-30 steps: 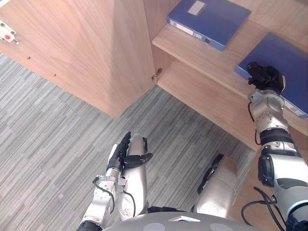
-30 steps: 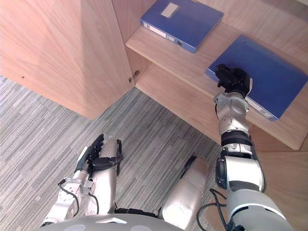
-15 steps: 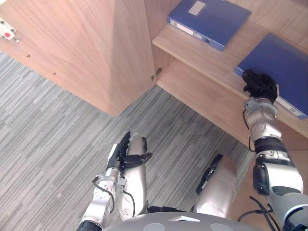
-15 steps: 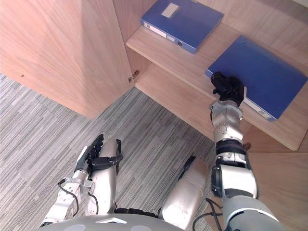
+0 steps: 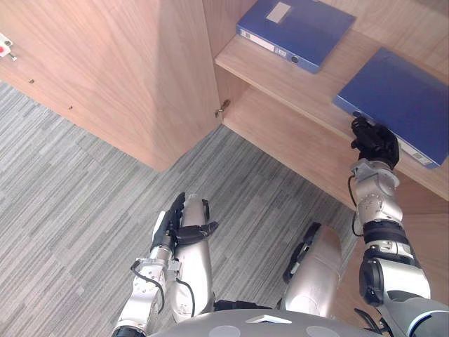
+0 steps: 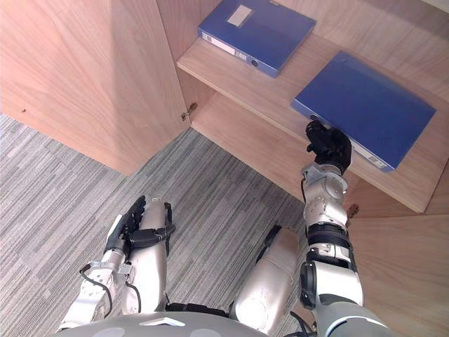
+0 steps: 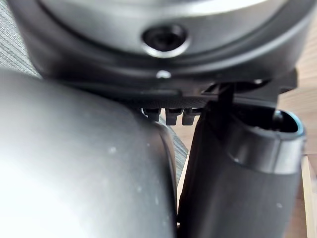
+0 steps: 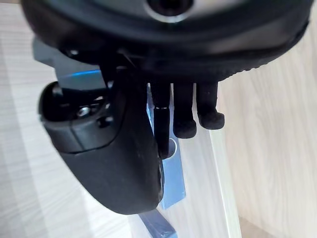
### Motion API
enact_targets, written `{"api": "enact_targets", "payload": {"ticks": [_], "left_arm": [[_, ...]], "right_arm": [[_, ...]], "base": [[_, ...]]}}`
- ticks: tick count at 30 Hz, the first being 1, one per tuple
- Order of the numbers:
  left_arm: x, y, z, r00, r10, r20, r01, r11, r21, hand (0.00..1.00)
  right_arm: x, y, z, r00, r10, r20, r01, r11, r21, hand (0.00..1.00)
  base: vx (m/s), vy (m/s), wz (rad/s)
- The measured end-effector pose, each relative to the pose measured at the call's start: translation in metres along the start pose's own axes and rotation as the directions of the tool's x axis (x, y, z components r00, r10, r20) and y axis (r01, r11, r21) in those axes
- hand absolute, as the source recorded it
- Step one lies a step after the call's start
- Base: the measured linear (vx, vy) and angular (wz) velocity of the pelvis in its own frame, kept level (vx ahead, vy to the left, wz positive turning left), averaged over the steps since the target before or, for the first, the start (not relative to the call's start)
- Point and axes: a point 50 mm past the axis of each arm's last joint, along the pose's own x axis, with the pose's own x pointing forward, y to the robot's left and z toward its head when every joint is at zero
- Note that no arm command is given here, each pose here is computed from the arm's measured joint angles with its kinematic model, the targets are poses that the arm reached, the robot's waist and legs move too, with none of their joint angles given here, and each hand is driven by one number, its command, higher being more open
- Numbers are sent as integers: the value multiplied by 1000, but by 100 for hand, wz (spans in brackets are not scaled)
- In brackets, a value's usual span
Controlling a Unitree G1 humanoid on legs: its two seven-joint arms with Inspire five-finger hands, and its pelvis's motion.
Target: Walk over to the cabinet, pick up the folder, carry it to the office cabinet, place the folder inside the office cabinet, then close the office cabinet door
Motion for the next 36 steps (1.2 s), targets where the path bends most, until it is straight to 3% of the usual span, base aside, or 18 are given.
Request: {"api": "enact_targets", "payload": {"ticks": [9,16,24,36], "left_arm": [[-1,1,-2,1000,5,-6,-5,1000,-30,100],[-2,4,-2,1000,8,-13,-8,1000,-21,100],[-3,7,-3,1000,15,-19,-16,1000,-17,100],[-6,9,-7,999,31,-19,-32,998,-60,100]], "right_arm": [[14,7,27,999,17,49,-15,999,-43,0],[2,17,10,996,84,22,-83,994,-72,0],[-9,7,-5,995,96,-13,-97,993,-74,0],[4,-8,15,999,47,4,-46,995,-92,0]], "base": [[0,0,0],[-3,11,-4],[-25,40,-4],[-6,11,-1]]}}
